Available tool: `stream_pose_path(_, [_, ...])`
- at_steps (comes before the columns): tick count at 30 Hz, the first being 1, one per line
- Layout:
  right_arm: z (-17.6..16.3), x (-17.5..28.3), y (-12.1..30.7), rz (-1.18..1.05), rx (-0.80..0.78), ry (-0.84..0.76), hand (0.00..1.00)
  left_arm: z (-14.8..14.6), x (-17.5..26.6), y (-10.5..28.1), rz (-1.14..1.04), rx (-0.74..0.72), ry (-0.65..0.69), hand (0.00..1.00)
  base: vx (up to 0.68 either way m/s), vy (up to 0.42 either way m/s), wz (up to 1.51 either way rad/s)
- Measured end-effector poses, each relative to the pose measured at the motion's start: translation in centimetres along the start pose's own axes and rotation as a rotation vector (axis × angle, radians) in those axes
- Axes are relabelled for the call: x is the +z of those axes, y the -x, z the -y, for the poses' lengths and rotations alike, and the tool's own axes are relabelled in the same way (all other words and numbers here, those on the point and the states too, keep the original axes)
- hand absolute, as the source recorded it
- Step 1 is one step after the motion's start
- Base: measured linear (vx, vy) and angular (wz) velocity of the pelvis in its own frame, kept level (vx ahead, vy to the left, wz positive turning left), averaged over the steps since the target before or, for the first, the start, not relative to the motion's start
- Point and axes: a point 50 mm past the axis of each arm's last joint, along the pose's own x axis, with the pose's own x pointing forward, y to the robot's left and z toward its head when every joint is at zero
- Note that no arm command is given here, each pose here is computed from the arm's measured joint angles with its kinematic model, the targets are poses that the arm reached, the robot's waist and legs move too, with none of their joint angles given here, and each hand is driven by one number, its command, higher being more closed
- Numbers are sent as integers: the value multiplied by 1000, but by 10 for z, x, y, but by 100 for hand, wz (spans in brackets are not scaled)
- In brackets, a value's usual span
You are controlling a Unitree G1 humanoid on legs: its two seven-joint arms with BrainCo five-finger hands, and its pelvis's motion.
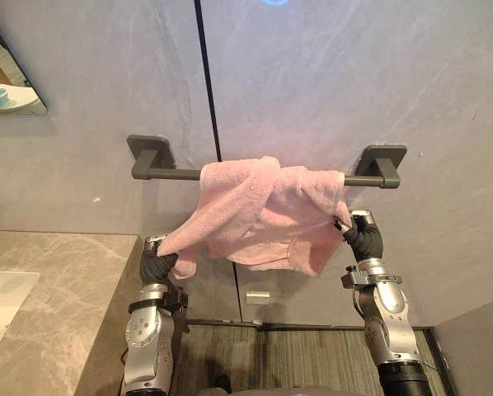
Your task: Organize washtable
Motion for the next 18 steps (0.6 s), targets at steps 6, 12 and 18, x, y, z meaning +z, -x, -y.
stream_pose_path(6, [0, -2, 2, -10, -4, -3, 100, -2, -5, 0, -17, 21, 34, 100, 0, 0, 5])
stream_pose_path(12, [0, -2, 2, -11, -3, 0, 100, -2, -12, 1, -37, 39, 61, 100, 0, 0, 2])
stream_pose_path(18, [0, -3, 4, -18, 0, 16, 100, -3, -18, 3, -65, 44, 61, 100, 0, 0, 0])
